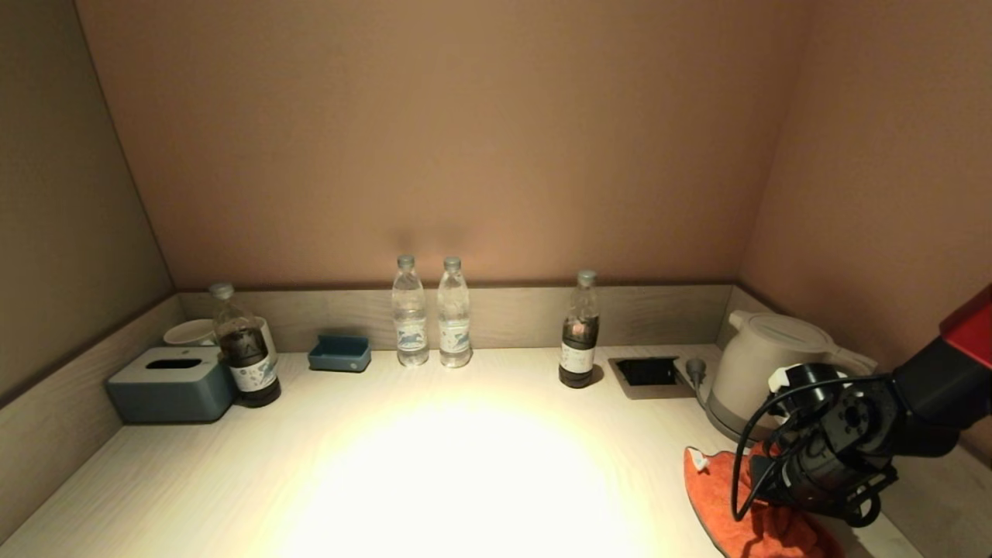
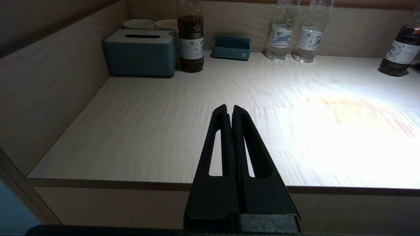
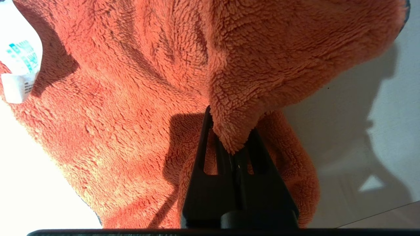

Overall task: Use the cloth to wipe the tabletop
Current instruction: Pick up the tablecloth

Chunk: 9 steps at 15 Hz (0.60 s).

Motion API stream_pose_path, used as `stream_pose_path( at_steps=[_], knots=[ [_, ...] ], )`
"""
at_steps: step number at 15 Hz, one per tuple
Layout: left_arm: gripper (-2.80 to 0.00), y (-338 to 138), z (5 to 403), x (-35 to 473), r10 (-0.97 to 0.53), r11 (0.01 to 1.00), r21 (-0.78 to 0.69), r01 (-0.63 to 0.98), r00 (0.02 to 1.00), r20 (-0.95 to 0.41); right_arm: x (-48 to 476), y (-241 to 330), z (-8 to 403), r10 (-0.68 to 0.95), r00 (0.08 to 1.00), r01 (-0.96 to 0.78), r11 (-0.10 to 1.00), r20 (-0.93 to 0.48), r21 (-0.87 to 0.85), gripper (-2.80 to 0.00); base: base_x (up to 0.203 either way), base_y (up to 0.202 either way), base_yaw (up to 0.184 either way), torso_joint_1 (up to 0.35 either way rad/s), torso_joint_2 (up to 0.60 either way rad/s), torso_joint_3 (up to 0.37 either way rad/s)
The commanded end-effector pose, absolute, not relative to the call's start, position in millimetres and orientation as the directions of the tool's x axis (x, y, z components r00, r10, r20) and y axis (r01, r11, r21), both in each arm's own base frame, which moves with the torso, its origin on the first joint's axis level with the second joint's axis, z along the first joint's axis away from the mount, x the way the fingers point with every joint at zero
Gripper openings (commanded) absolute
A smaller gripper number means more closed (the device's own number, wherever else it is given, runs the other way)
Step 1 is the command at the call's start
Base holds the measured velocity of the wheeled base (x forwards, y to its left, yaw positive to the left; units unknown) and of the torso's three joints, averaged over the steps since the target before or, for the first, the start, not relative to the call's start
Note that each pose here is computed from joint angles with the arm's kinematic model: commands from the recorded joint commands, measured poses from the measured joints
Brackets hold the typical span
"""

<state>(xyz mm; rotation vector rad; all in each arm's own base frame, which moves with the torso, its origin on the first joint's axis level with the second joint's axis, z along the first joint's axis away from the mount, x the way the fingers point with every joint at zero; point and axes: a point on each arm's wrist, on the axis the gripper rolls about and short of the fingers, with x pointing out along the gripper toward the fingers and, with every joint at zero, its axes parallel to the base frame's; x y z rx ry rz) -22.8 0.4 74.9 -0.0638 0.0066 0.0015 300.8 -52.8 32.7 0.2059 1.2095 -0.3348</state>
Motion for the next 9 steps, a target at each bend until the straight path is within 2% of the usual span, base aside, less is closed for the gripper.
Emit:
stream_pose_path(
  at_steps=[1, 9],
  knots=[
    [-2.80, 0.4, 74.9, -22.8, 0.002, 0.998, -0.064, -0.002, 1.000, -0.006, 300.7, -52.8, 32.4, -0.143, 0.312, 0.360, 0.933, -0.939, -0.022, -2.80, 0.000, 0.000, 0.000, 0.000, 0.00, 0.000],
    [-2.80, 0.4, 74.9, -22.8, 0.002, 0.998, -0.064, -0.002, 1.000, -0.006, 299.4, -51.8, 36.7, -0.141, 0.326, 0.359, 0.933, -0.935, -0.016, -2.80, 0.000, 0.000, 0.000, 0.000, 0.00, 0.000]
  ],
)
